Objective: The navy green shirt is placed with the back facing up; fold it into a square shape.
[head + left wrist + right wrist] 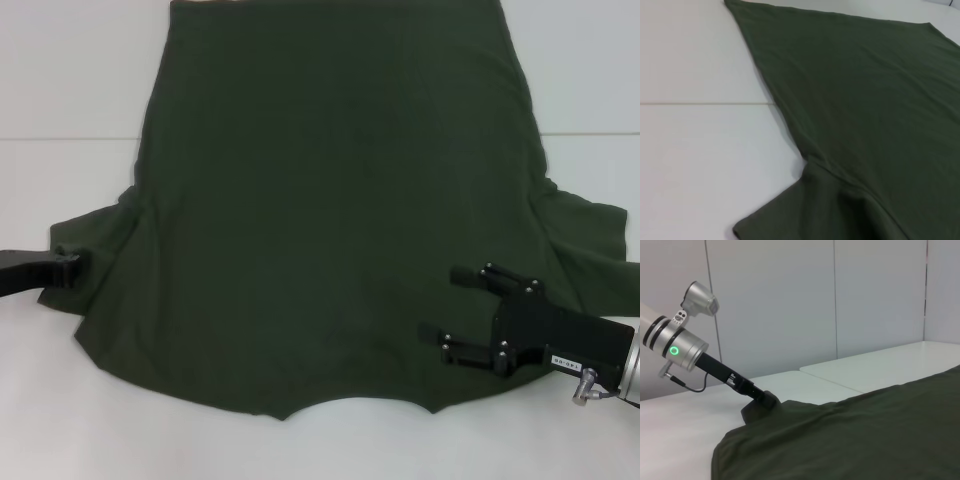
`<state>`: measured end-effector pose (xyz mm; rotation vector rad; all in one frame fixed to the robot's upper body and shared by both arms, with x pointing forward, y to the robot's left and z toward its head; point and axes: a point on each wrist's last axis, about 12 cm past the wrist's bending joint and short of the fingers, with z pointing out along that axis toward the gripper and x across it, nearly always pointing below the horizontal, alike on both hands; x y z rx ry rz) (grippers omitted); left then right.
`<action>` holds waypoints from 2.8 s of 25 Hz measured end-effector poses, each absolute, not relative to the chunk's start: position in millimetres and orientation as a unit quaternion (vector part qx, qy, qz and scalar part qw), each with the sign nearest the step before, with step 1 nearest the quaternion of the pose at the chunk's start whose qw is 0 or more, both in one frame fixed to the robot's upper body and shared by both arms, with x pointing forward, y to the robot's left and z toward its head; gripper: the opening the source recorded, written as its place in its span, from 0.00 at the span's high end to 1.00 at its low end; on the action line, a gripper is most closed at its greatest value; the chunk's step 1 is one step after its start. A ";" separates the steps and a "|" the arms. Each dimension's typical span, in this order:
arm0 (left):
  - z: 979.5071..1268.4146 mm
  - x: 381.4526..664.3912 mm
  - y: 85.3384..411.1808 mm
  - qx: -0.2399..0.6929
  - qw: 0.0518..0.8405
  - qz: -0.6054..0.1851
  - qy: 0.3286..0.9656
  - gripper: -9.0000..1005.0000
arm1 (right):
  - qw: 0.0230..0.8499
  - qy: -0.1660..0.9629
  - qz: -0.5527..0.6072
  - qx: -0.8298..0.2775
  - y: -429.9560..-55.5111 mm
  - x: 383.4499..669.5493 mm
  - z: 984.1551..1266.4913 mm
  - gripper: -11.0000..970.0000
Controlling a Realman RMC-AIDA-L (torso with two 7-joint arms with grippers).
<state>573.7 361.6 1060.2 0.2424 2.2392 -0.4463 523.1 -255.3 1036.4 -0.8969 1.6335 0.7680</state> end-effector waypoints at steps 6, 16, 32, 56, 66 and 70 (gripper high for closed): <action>1062.9 574.7 361.5 0.103 0.412 -0.174 0.888 0.96 | 0.534 0.686 0.322 -0.376 -255.4 523.3 1036.4 0.06; 1082.9 575.5 389.4 0.063 0.444 -0.145 0.882 0.95 | 0.536 0.683 0.322 -0.377 -254.7 524.8 1037.8 0.06; 1125.1 595.1 361.6 0.036 0.406 -0.235 0.882 0.95 | 0.535 0.683 0.323 -0.379 -253.2 526.4 1038.5 0.06; 1123.2 622.9 291.1 -0.086 0.280 -0.385 0.875 0.86 | 0.532 0.682 0.329 -0.378 -252.0 521.2 1035.4 0.06; 1105.7 615.0 281.6 -0.128 0.288 -0.455 0.833 0.79 | 0.531 0.682 0.332 -0.378 -252.0 520.3 1035.2 0.06; 1097.2 609.7 273.3 -0.133 0.274 -0.474 0.826 0.67 | 0.530 0.683 0.332 -0.377 -252.5 520.0 1035.1 0.06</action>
